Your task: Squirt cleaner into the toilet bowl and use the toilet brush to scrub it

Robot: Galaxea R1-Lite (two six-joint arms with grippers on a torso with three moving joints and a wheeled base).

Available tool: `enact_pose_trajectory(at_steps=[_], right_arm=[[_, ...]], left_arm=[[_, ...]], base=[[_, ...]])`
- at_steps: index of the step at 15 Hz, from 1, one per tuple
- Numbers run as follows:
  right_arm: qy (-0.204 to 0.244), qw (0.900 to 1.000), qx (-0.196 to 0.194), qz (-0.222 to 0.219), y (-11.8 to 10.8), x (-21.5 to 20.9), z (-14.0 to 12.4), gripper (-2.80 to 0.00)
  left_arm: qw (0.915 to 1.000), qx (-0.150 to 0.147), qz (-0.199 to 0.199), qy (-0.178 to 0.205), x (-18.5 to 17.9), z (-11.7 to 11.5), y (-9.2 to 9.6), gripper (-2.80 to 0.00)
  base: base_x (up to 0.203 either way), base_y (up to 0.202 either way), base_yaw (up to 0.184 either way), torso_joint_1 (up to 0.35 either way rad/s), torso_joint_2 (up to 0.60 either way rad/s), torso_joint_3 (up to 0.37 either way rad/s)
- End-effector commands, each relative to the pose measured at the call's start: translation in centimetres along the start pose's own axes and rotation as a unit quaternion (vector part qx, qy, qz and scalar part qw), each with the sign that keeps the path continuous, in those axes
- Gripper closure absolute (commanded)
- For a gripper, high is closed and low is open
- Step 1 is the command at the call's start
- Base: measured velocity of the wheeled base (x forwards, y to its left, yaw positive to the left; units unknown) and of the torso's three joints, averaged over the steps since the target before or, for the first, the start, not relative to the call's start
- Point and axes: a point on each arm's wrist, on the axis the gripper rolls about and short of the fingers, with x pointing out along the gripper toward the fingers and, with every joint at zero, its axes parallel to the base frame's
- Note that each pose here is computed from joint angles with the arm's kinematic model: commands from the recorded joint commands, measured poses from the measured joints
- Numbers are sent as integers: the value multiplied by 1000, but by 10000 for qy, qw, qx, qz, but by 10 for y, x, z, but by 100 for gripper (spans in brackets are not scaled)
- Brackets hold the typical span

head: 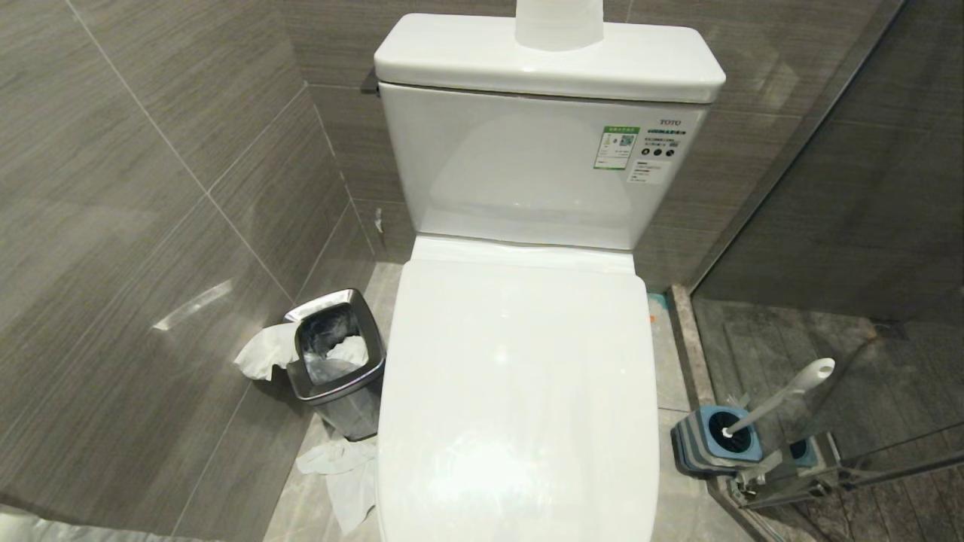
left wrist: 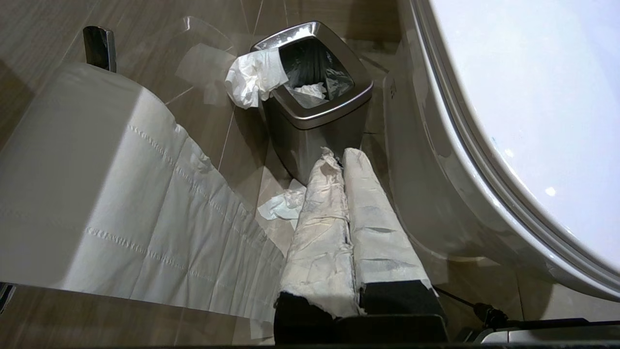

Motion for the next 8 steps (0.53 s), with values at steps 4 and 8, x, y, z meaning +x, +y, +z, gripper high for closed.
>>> enact_pose_trajectory(at_steps=[4, 8], right_arm=[[5, 10000, 2, 6, 0, 0, 0, 0], [-5, 10000, 2, 17, 0, 0, 0, 0]], left_arm=[[10000, 2, -2, 18, 0, -1, 0, 0], [10000, 2, -2, 18, 0, -1, 0, 0]], base=[[0, 0, 0, 0, 0, 0], [0, 0, 0, 0, 0, 0]])
